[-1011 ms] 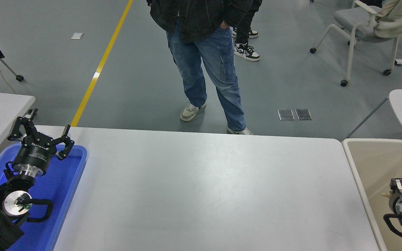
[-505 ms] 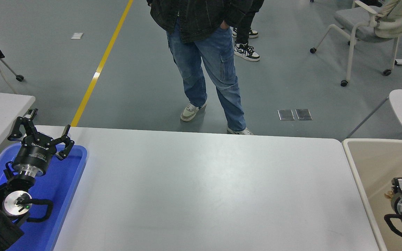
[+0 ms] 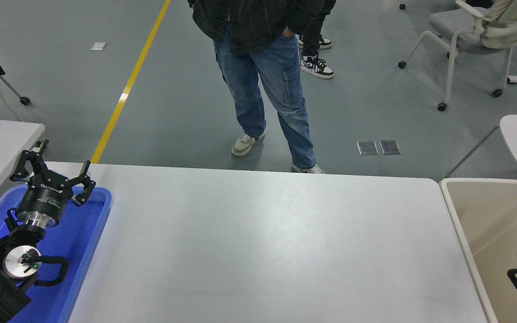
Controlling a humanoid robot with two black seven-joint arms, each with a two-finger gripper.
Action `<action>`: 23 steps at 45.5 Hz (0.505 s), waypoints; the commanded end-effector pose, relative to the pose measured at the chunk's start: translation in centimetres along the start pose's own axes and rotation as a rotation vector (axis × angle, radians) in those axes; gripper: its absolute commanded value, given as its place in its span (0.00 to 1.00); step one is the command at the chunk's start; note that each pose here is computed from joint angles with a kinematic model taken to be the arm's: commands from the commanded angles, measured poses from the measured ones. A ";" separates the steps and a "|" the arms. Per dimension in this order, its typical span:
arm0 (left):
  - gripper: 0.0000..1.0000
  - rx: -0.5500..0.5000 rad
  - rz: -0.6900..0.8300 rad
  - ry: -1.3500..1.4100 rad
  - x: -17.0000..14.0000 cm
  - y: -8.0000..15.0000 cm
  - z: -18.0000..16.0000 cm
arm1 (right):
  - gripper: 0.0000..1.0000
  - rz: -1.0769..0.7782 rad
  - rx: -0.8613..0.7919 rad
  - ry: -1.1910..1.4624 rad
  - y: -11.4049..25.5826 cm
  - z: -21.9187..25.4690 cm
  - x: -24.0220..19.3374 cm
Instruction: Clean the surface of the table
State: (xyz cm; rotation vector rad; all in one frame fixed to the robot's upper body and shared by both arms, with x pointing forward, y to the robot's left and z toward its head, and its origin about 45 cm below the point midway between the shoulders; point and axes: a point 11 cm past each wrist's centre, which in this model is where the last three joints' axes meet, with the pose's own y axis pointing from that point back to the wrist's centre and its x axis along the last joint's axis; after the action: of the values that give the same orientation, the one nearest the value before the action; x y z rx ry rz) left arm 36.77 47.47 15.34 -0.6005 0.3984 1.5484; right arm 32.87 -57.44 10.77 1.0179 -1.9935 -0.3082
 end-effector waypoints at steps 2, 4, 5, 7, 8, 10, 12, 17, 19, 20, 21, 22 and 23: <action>1.00 0.000 0.000 0.000 0.0 0.0 0.0 | 0.97 0.072 0.104 -0.133 0.3 -6.4 5.4; 1.00 0.000 0.000 0.000 0.0 0.0 0.0 | 0.97 0.084 0.127 -0.166 0.5 -7.8 6.5; 1.00 0.000 0.000 0.000 0.0 0.0 0.0 | 0.97 0.090 0.138 -0.180 0.6 -8.4 7.1; 1.00 0.000 0.000 0.000 0.0 0.0 0.0 | 0.97 0.095 0.164 -0.213 0.9 -9.8 8.0; 1.00 0.000 0.000 0.000 0.0 0.0 0.0 | 0.97 0.093 0.178 -0.230 1.1 -10.6 8.3; 1.00 0.000 0.000 0.000 0.0 0.0 0.0 | 0.97 0.090 0.213 -0.262 1.6 -12.5 9.1; 1.00 0.000 0.000 0.000 0.0 0.0 0.0 | 0.98 0.082 0.245 -0.291 2.1 -14.1 9.7; 1.00 0.000 0.000 0.000 0.0 0.0 0.0 | 0.98 0.044 0.332 -0.351 3.6 -18.4 10.6; 1.00 0.000 0.000 0.000 0.0 0.0 0.0 | 0.98 0.029 0.358 -0.368 4.2 -19.7 10.5; 1.00 0.000 0.000 0.000 0.0 0.0 0.0 | 0.98 0.017 0.372 -0.378 4.5 -20.4 10.5; 1.00 0.000 0.000 0.000 0.0 0.0 0.0 | 0.98 0.001 0.387 -0.389 4.8 -21.1 10.2; 1.00 0.000 0.000 0.000 0.0 0.0 0.0 | 0.98 -0.016 0.401 -0.400 5.1 -21.8 9.9; 1.00 0.000 0.000 0.000 0.0 0.0 0.0 | 0.98 -0.033 0.417 -0.414 5.5 -22.5 9.6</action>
State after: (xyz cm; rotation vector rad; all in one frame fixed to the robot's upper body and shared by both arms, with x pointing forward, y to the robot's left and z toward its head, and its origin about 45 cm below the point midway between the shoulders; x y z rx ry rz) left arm 36.77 47.46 15.34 -0.6003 0.3986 1.5483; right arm 40.60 -60.20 25.80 1.1312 -2.3569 -0.1806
